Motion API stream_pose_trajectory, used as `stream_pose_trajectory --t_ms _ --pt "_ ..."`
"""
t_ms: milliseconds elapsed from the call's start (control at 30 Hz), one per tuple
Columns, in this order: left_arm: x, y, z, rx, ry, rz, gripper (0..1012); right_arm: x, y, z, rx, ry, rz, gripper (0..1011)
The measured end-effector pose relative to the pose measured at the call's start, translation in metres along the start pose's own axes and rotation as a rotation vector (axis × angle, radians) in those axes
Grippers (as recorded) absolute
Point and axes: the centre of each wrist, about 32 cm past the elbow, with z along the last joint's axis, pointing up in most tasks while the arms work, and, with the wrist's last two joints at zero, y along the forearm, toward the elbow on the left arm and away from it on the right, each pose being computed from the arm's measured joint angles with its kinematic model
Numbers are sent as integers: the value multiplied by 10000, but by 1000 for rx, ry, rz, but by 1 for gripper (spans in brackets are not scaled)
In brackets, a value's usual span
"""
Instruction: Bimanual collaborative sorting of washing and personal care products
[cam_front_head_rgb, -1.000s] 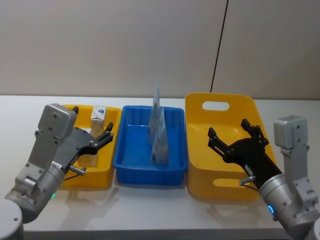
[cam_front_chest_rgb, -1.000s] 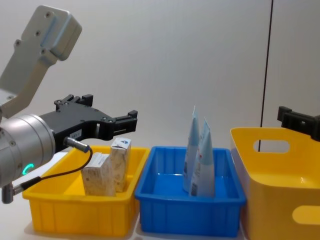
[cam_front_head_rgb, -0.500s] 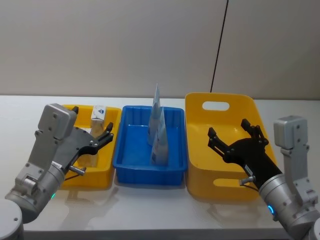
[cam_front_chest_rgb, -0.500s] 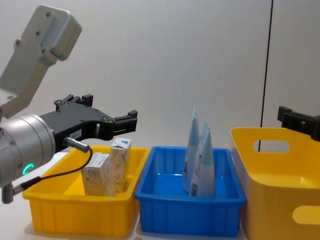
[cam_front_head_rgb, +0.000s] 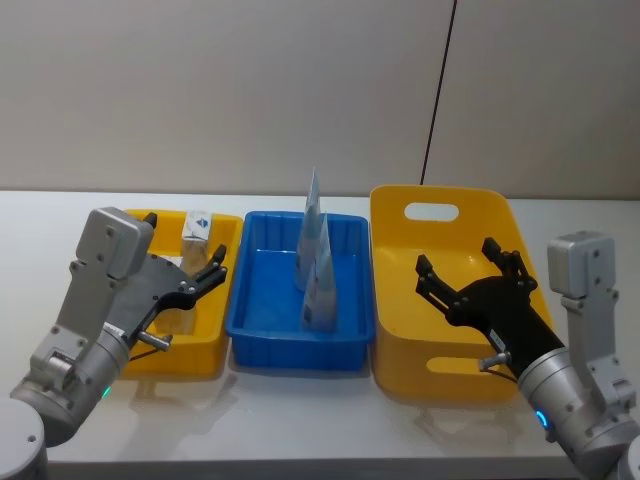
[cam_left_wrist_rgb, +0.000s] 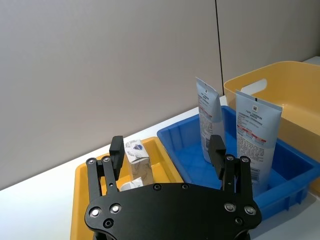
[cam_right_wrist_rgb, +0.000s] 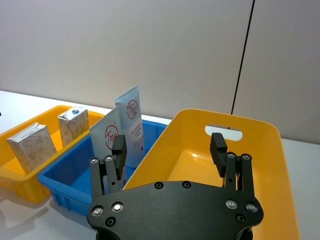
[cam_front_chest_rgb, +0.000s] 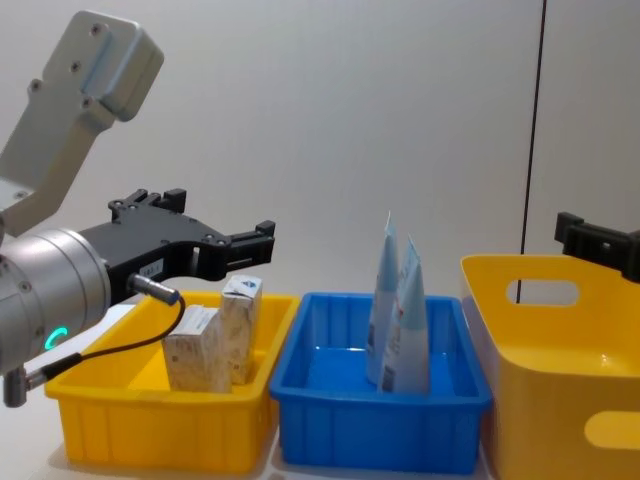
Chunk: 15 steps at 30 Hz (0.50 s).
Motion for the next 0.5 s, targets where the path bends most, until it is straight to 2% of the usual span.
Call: stream_pose_trajectory --t_ms 500 --pt "0 0 0 0 0 0 1001 0 0 0 0 0 0 1002"
